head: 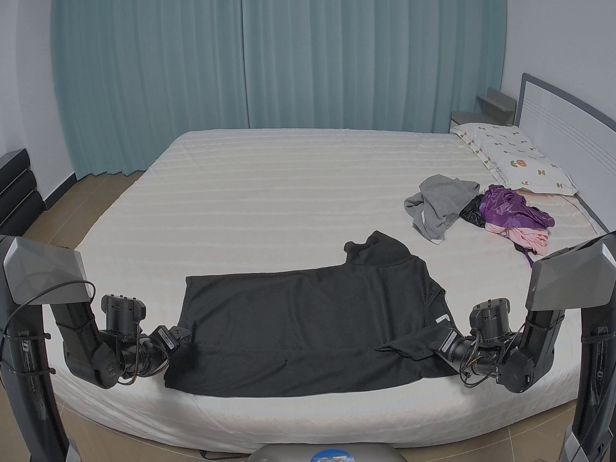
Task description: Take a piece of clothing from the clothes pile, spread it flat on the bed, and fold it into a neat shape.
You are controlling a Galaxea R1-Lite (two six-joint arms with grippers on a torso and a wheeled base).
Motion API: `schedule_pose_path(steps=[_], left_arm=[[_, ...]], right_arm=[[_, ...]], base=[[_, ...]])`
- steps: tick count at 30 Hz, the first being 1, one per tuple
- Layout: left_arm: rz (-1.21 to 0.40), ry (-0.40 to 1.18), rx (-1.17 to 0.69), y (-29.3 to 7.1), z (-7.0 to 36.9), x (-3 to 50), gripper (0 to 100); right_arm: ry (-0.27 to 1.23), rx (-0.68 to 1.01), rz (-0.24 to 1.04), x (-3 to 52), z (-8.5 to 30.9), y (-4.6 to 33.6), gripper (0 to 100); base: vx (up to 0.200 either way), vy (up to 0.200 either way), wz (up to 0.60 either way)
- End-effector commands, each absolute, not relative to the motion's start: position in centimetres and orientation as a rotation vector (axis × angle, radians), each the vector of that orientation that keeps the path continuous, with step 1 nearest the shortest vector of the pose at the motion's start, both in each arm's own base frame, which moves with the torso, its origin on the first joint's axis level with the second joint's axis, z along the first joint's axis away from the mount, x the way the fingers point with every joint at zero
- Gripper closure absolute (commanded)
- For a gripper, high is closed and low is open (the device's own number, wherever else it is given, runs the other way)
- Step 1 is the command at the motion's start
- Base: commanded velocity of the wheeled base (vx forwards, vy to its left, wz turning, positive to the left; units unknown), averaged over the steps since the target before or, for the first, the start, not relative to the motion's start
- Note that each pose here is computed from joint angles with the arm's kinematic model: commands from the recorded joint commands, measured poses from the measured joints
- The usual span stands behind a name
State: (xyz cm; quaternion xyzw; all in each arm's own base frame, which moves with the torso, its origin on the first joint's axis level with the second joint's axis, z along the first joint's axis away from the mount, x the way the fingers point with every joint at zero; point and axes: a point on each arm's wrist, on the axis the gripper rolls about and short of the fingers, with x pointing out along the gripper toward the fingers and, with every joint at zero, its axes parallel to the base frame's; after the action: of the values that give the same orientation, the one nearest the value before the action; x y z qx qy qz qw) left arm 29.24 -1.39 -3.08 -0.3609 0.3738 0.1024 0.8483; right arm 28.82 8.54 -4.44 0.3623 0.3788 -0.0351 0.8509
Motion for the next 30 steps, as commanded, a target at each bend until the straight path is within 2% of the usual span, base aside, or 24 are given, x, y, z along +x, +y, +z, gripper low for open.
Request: schedule_pose_path(steps=[1,15,30], left_arm=[[0.215,0.789,-0.757,-1.4,-3.1,29.2,0],[0.215,0.795,-0.752,-1.5,-3.3,29.2,0],[0.215,0.795,-0.752,-1.5,-3.3,29.2,0]], right_arm=[[0.780,0.772,-0.065,28.7,-3.6,8.5,100],[0.744,0.837,-0.042,27.7,-0.7,8.5,100],[0.827,0.792,-0.052,24.9,0.4,8.5,100]], base=[[0.000,0.000,0.00],[0.000,0.000,0.00],[0.000,0.000,0.00]])
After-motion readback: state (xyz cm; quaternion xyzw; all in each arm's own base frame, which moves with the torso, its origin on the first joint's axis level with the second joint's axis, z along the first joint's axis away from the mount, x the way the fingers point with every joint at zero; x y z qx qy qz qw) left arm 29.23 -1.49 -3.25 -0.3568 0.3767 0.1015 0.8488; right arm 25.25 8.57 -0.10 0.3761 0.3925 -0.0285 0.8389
